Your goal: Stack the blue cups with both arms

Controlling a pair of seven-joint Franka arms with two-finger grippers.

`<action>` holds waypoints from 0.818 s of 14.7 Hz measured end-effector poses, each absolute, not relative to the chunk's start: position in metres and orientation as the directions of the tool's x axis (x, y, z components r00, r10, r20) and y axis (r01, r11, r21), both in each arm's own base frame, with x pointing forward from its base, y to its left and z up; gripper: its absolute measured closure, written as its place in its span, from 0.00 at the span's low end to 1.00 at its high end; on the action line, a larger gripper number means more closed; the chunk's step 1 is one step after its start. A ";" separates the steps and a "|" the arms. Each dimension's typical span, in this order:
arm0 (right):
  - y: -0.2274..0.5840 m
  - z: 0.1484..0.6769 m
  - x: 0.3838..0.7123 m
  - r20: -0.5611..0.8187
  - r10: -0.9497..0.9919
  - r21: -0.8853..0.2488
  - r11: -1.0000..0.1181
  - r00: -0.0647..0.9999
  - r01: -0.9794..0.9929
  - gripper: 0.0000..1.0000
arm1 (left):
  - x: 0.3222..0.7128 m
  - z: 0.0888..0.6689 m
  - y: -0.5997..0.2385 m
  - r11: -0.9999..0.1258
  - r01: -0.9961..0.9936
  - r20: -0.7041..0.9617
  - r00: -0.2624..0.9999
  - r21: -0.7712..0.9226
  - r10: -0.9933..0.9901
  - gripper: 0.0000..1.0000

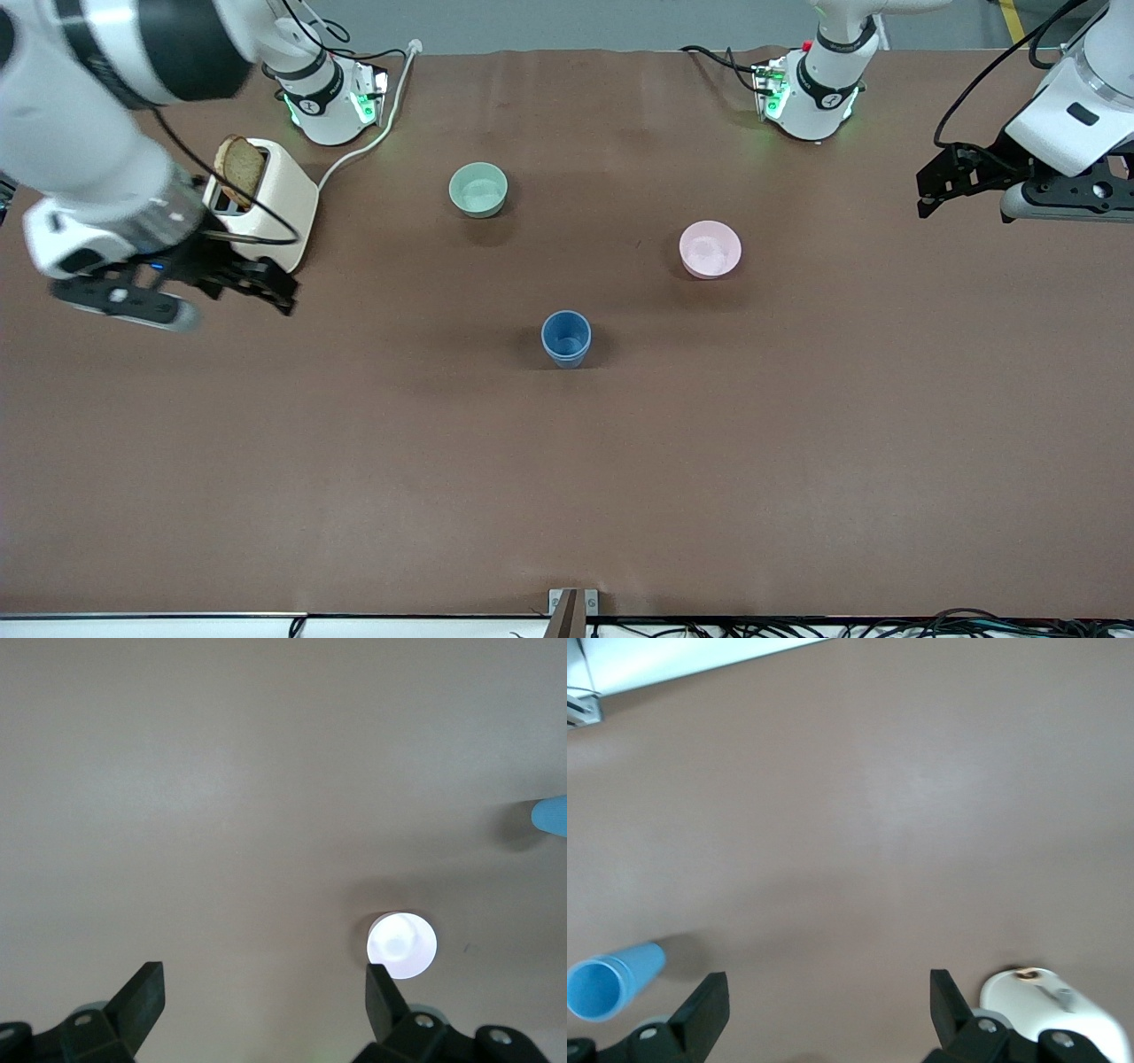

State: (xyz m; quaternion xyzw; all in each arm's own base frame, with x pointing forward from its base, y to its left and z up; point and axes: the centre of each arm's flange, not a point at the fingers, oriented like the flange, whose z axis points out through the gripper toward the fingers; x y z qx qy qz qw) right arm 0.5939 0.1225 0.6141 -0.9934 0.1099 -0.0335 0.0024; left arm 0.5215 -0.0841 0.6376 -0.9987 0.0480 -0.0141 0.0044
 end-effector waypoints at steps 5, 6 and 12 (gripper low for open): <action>0.013 0.671 0.570 0.045 -0.214 -0.023 -0.977 0.976 -0.214 0.00 | 0.521 0.638 -0.087 -0.995 -0.102 0.028 0.994 -0.010 -0.102 0.00; -0.004 0.679 0.566 0.051 -0.213 -0.024 -0.977 0.976 -0.212 0.00 | 0.521 0.638 -0.088 -0.995 -0.102 0.028 0.994 -0.010 -0.103 0.00; -0.061 0.677 0.557 -0.001 -0.165 -0.014 -0.986 0.986 -0.165 0.00 | 0.521 0.638 -0.089 -0.994 -0.106 0.028 0.994 -0.010 -0.106 0.00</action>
